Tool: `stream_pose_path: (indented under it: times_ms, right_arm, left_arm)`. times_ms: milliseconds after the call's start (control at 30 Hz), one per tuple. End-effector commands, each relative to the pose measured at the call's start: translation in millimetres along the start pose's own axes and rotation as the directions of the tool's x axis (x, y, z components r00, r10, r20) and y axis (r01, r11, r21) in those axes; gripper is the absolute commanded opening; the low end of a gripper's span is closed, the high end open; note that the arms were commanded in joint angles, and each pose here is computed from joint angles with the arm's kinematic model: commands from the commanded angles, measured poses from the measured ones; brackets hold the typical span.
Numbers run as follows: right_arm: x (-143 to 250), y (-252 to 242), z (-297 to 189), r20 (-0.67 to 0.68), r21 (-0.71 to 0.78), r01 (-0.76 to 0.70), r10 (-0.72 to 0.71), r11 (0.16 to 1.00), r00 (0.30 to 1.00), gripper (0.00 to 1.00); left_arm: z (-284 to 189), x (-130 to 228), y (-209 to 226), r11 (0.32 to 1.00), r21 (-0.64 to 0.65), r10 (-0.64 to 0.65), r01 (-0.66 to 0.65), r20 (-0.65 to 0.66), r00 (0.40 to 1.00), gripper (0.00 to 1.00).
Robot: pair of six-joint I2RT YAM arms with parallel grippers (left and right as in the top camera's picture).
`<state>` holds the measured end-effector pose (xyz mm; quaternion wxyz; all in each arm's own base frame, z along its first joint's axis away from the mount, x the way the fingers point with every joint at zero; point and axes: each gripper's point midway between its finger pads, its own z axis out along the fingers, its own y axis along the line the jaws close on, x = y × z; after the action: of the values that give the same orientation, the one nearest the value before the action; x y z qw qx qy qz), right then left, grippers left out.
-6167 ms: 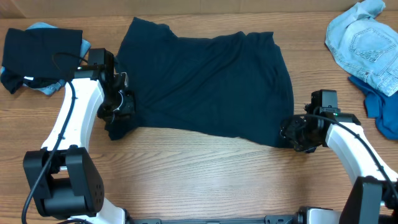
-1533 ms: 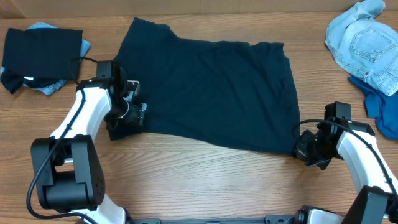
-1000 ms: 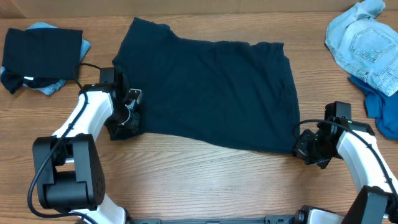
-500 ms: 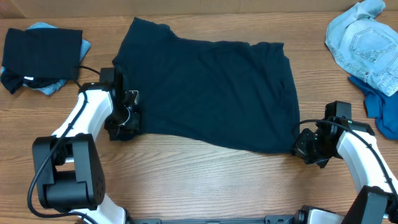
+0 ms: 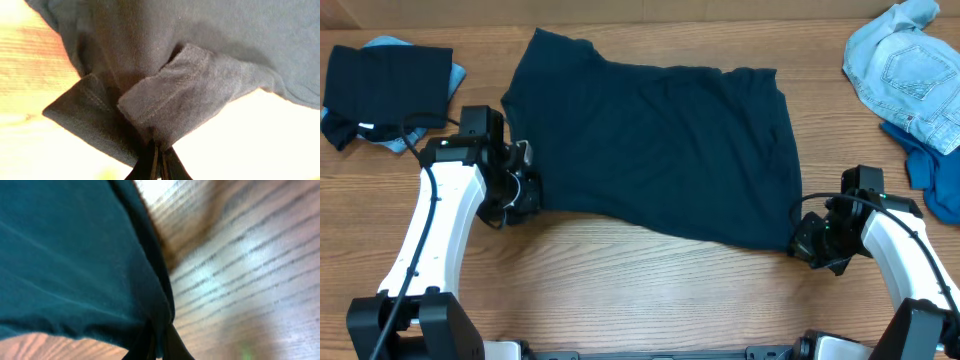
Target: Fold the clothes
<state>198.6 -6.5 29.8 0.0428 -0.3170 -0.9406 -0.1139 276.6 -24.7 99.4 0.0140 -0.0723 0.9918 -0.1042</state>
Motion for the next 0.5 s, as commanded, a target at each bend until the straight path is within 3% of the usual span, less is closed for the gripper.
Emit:
stream_pose_path:
  times_ms: [0, 233, 467]
  right_arm:
    - [4.4, 2.2, -1.0, -0.009, -0.021, 0.028, -0.028, 0.999, 1.0, 0.04]
    - [10.1, 15.3, -2.5, -0.039, -0.098, 0.014, -0.018, 0.995, 0.999, 0.04]
    - [14.7, 18.2, -22.1, 0.025, -0.126, -0.01, 0.013, 0.992, 1.0, 0.04]
  left_arm:
    - [-4.6, 9.6, -10.1, 0.998, 0.042, -0.036, 0.038, -0.039, 0.999, 0.04]
    - [-6.4, 32.2, -7.1, 0.998, 0.022, -0.06, 0.064, -0.131, 0.99, 0.04]
    - [-8.8, 45.7, 9.1, 0.992, -0.08, -0.112, 0.099, -0.174, 0.978, 0.04]
